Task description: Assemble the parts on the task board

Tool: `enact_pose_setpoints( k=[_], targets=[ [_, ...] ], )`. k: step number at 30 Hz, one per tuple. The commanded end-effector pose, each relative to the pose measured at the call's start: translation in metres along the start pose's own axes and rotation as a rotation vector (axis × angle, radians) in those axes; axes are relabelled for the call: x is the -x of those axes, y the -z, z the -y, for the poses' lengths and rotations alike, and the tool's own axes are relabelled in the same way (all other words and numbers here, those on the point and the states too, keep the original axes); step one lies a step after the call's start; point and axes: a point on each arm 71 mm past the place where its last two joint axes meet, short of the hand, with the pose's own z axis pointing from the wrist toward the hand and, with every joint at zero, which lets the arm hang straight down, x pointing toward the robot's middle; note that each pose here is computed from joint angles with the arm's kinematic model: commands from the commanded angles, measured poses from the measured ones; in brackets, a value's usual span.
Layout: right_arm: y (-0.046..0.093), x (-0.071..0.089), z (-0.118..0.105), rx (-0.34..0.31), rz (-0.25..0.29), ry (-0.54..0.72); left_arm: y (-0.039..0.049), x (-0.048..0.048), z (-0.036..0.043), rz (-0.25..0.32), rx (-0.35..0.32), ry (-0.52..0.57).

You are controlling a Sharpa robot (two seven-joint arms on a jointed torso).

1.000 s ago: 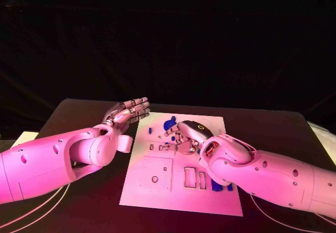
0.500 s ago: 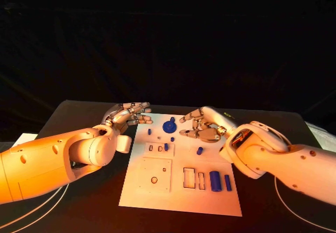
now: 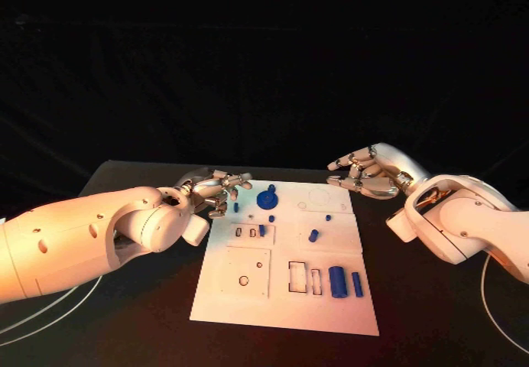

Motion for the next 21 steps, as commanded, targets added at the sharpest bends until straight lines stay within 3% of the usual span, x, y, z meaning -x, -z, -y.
enact_pose_setpoints(
  k=[1,5,8,14,21],
  targets=[
    [0.000,0.001,0.003,-0.012,-0.015,-0.052,-0.0045,-0.0064,-0.0064,-0.111,0.239,-0.305],
    [-0.001,0.003,0.007,-0.023,-0.014,-0.050,-0.0147,-0.0102,0.0015,-0.145,0.346,-0.574],
    [-0.002,0.004,0.009,-0.028,-0.017,-0.048,-0.0225,-0.0154,0.0054,-0.159,0.396,-0.713],
    [-0.002,0.005,0.012,-0.039,-0.019,-0.042,-0.0407,-0.0257,0.0107,-0.166,0.439,-0.868],
    [-0.003,0.005,0.015,-0.046,-0.025,-0.038,-0.0559,-0.0346,0.0140,-0.173,0.460,-0.948]
  ],
)
